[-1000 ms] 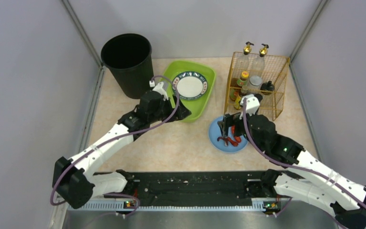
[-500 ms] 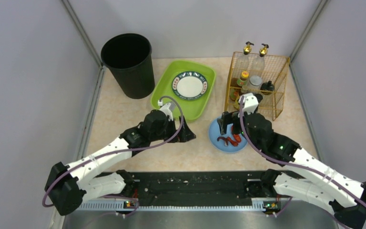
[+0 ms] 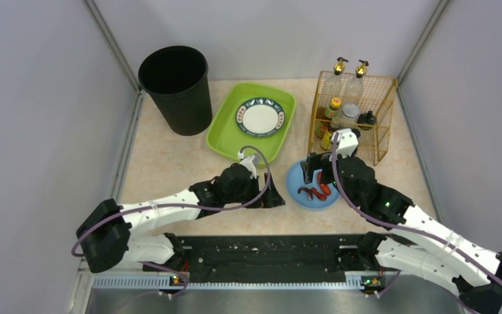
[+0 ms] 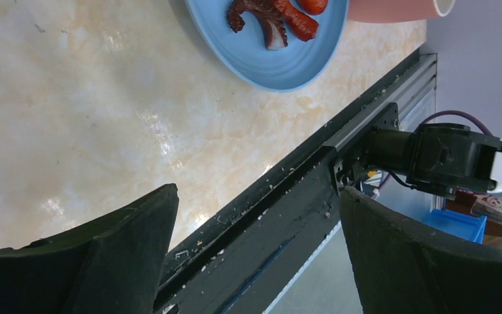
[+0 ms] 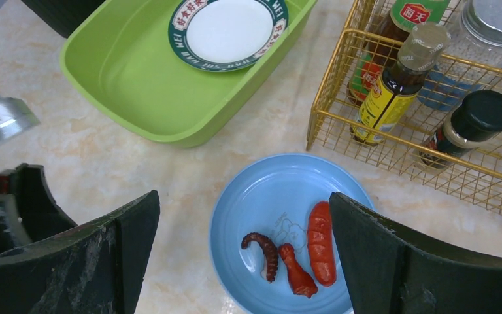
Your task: Clear the kitchen counter
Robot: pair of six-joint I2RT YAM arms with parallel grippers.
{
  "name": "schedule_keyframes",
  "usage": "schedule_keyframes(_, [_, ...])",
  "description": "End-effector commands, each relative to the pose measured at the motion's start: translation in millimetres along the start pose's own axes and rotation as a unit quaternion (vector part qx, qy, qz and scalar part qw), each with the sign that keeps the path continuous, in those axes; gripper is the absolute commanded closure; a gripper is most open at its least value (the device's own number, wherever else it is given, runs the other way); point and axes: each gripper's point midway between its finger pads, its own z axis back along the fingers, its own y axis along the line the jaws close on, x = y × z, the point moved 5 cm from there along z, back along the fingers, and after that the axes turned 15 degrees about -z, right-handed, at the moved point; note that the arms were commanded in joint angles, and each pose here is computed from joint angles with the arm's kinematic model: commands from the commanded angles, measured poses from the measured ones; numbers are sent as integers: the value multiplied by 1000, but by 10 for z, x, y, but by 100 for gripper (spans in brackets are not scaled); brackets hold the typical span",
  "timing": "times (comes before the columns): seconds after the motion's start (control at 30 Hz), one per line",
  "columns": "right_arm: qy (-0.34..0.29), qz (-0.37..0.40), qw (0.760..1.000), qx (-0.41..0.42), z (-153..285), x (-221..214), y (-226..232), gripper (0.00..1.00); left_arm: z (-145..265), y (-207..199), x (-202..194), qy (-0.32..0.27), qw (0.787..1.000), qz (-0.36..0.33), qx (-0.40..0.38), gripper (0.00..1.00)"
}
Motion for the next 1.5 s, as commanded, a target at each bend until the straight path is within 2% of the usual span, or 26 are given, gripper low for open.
schedule_keyframes(0.0, [-21,-13,1000,0,59,67,-11,1,-205,-55,121,-36,999,17,-12,3])
schedule_keyframes(0.4, [-29,-29,999,10,170,89,-51,1,-765,157,50,-6,998,48,36,6])
schedule_keyframes(0.67, [-31,-33,999,8,159,65,-63,1,-953,316,26,0,996,72,53,10])
schedule_keyframes(0.9, [-38,-34,999,4,154,70,-79,1,-1098,446,23,6,994,84,71,18])
schedule_keyframes(1.1, [-41,-34,999,3,166,74,-93,1,-1232,568,4,10,991,104,79,32])
schedule_keyframes(1.37, [-43,-33,999,1,176,69,-111,1,-1346,656,-31,18,990,110,89,43])
schedule_keyframes(1.47, [-44,-34,998,1,179,71,-115,1,-1373,676,-55,23,989,112,90,49])
